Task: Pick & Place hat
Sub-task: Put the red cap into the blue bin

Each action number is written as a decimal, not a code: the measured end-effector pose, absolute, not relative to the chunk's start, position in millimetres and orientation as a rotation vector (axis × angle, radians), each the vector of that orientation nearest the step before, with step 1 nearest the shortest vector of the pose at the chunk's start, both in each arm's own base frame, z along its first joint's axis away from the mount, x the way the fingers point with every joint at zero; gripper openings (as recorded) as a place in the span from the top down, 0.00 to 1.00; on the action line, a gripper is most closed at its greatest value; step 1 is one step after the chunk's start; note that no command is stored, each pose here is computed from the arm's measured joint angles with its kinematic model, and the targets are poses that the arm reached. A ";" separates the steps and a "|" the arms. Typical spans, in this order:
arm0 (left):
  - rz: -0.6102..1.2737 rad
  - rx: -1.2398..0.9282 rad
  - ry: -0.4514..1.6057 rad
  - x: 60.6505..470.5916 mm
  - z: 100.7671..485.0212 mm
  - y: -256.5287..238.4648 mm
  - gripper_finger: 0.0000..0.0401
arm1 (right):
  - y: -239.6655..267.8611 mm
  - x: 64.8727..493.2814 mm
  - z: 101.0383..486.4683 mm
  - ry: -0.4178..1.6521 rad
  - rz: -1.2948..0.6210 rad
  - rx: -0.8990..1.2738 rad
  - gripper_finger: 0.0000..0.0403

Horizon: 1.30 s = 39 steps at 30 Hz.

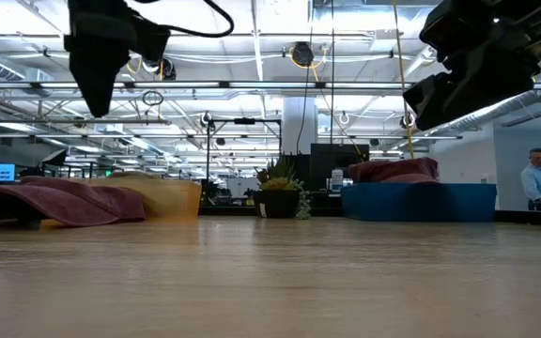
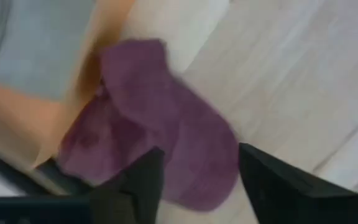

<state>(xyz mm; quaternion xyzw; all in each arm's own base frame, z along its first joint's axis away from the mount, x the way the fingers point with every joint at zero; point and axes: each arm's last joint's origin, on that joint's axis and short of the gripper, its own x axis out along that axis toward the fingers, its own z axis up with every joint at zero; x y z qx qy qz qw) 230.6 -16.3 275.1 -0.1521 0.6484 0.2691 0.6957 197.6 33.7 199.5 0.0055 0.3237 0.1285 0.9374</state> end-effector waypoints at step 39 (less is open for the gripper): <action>0.434 -0.528 1.739 198.5 187.6 36.8 0.58 | 37.0 198.7 201.7 0.634 0.277 0.009 0.62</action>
